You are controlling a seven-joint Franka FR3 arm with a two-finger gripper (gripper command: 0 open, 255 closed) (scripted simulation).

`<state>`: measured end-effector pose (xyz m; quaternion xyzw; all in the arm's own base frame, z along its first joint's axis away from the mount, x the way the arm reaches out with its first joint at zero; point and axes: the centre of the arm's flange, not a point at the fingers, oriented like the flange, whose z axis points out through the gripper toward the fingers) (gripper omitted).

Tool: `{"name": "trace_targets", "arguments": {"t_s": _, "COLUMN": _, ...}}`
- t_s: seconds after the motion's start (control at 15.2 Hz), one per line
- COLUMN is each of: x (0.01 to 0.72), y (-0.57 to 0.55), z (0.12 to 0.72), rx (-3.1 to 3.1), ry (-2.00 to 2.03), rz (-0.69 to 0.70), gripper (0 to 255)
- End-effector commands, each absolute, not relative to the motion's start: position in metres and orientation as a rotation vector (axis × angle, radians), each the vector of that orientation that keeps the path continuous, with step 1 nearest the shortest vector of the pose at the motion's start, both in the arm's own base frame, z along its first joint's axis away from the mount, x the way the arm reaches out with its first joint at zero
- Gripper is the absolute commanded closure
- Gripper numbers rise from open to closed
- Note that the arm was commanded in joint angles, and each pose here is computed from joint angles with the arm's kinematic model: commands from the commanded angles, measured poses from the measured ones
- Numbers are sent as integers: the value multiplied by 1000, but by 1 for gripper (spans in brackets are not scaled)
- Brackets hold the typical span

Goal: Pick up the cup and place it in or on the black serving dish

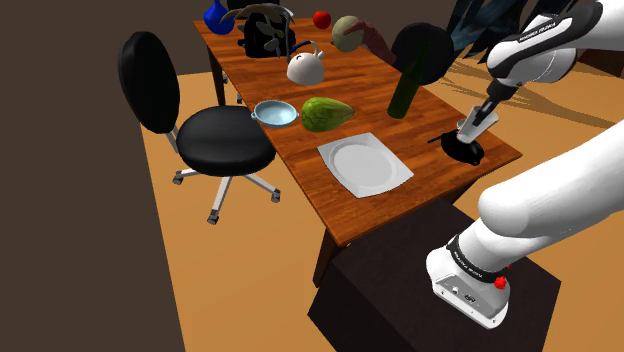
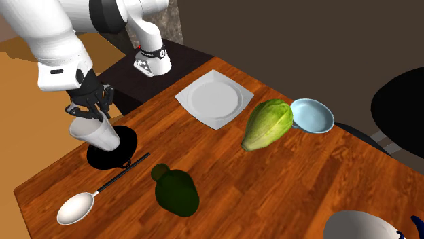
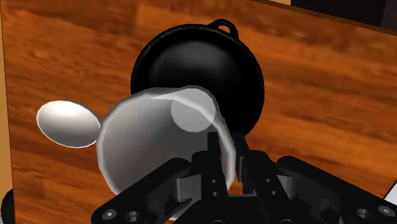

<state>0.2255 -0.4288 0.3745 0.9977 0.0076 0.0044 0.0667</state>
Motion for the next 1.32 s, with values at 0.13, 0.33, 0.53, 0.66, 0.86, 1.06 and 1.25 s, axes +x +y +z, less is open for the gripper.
{"name": "trace_targets", "arguments": {"t_s": 0.13, "x": 225, "y": -429, "z": 358, "rx": 3007, "ry": 23, "rz": 14, "gripper": 255}}
{"name": "trace_targets", "arguments": {"t_s": 0.33, "x": 225, "y": -429, "z": 358, "rx": 3007, "ry": 23, "rz": 14, "gripper": 255}}
{"name": "trace_targets", "arguments": {"t_s": 0.53, "x": 225, "y": -429, "z": 358, "rx": 3007, "ry": 23, "rz": 14, "gripper": 255}}
{"name": "trace_targets", "arguments": {"t_s": 0.66, "x": 225, "y": -429, "z": 358, "rx": 3007, "ry": 23, "rz": 14, "gripper": 0}}
{"name": "trace_targets", "arguments": {"t_s": 0.86, "x": 225, "y": -429, "z": 358, "rx": 3007, "ry": 23, "rz": 14, "gripper": 0}}
{"name": "trace_targets", "arguments": {"t_s": 1.06, "x": 225, "y": -428, "z": 371, "rx": 3007, "ry": 23, "rz": 14, "gripper": 0}}
{"name": "trace_targets", "arguments": {"t_s": 1.25, "x": 224, "y": -423, "z": 408, "rx": 3007, "ry": 23, "rz": 14, "gripper": 0}}
